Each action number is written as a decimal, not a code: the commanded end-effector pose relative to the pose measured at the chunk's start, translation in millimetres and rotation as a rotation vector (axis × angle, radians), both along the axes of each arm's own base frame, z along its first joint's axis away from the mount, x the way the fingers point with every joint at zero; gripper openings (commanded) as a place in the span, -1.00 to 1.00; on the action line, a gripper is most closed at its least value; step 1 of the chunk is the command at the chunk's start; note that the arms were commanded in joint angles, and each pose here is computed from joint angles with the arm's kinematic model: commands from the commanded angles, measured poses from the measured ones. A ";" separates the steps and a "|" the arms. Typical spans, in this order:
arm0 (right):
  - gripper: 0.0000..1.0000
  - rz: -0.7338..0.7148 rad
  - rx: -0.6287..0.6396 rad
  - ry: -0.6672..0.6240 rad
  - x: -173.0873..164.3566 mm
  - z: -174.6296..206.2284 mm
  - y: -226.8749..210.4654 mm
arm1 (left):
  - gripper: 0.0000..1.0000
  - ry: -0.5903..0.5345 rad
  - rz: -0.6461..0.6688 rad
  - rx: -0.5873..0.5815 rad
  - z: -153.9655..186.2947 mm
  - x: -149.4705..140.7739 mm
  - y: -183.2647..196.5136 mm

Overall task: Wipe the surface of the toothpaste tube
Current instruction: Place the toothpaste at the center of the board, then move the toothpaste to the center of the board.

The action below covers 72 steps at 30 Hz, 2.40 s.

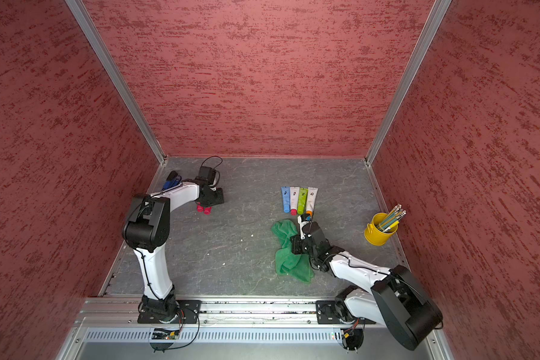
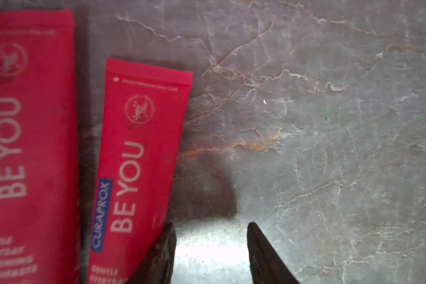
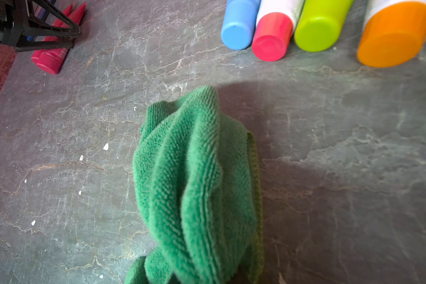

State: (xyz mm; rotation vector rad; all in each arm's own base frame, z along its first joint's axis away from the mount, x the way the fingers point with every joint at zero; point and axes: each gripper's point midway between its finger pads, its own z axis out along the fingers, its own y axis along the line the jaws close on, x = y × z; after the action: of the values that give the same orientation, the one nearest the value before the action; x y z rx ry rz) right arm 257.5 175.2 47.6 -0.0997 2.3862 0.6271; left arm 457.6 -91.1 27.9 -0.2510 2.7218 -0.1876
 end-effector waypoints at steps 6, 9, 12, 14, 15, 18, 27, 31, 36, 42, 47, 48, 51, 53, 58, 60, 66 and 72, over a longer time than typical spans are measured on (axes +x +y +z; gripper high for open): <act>-1.00 0.025 0.005 -0.018 5.7 6.5 6.3 | -0.02 -0.029 0.013 0.074 1.7 10.2 15.2; -1.00 0.024 0.007 -0.020 6.2 7.5 6.6 | 0.00 -0.039 0.016 0.087 6.4 11.4 16.1; -1.00 0.029 0.005 -0.019 5.8 6.7 7.2 | 0.04 -0.060 0.000 0.067 18.0 10.8 4.4; -1.00 0.033 0.005 -0.015 5.4 5.9 7.9 | 0.08 -0.094 -0.022 0.039 34.3 9.0 -15.4; -1.00 0.037 0.005 -0.014 5.1 5.8 8.7 | 0.10 -0.113 -0.039 0.029 44.4 6.5 -29.0; -1.00 0.046 0.008 -0.015 4.7 6.4 10.5 | 0.20 -0.170 -0.089 -0.013 72.8 -3.3 -76.3; -1.00 0.078 0.018 -0.007 -0.5 6.2 16.0 | 0.29 -0.257 -0.262 -0.234 111.1 -36.4 -237.7; -1.00 0.082 -0.004 0.016 2.1 -1.7 17.7 | 0.30 -0.215 -0.298 -0.217 87.9 -34.0 -271.5; -1.00 0.069 -0.008 -0.015 2.0 4.1 16.3 | 0.30 -0.189 -0.301 -0.241 61.9 -31.0 -284.7; -1.00 0.062 -0.004 -0.030 2.2 7.2 15.2 | 0.30 -0.163 -0.304 -0.198 48.7 -28.5 -286.2; -1.00 0.069 -0.005 -0.031 1.5 7.2 16.4 | 0.27 -0.113 -0.329 -0.199 33.6 -30.2 -291.2; -1.00 0.073 -0.003 -0.031 1.2 7.5 17.1 | 0.27 -0.108 -0.331 -0.205 31.1 -30.0 -293.1; -1.00 0.081 -0.007 -0.025 0.4 5.5 18.6 | 0.28 -0.105 -0.339 -0.232 27.5 -28.6 -301.5; -1.00 0.084 -0.013 -0.022 0.5 4.1 19.7 | 0.28 -0.104 -0.346 -0.229 25.6 -27.2 -306.5; -1.00 0.095 -0.018 -0.018 -0.3 2.9 22.4 | 0.28 -0.084 -0.349 -0.200 10.9 -24.9 -309.4; -1.00 0.093 -0.018 -0.021 0.0 3.5 22.3 | 0.28 -0.076 -0.347 -0.190 3.6 -24.5 -308.9; -1.00 0.096 -0.015 -0.025 -0.8 4.7 22.8 | 0.26 -0.048 -0.351 -0.143 -13.7 -24.4 -309.4; -1.00 0.100 -0.010 -0.031 -1.7 6.5 23.1 | -0.12 -0.020 -0.344 -0.095 -15.2 -32.0 -288.9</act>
State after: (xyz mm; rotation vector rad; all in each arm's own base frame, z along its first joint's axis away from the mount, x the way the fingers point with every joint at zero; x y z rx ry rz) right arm 252.8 196.4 47.3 -0.2169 2.3985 0.6645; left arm 438.6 -401.1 31.2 0.1840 2.6447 -0.5129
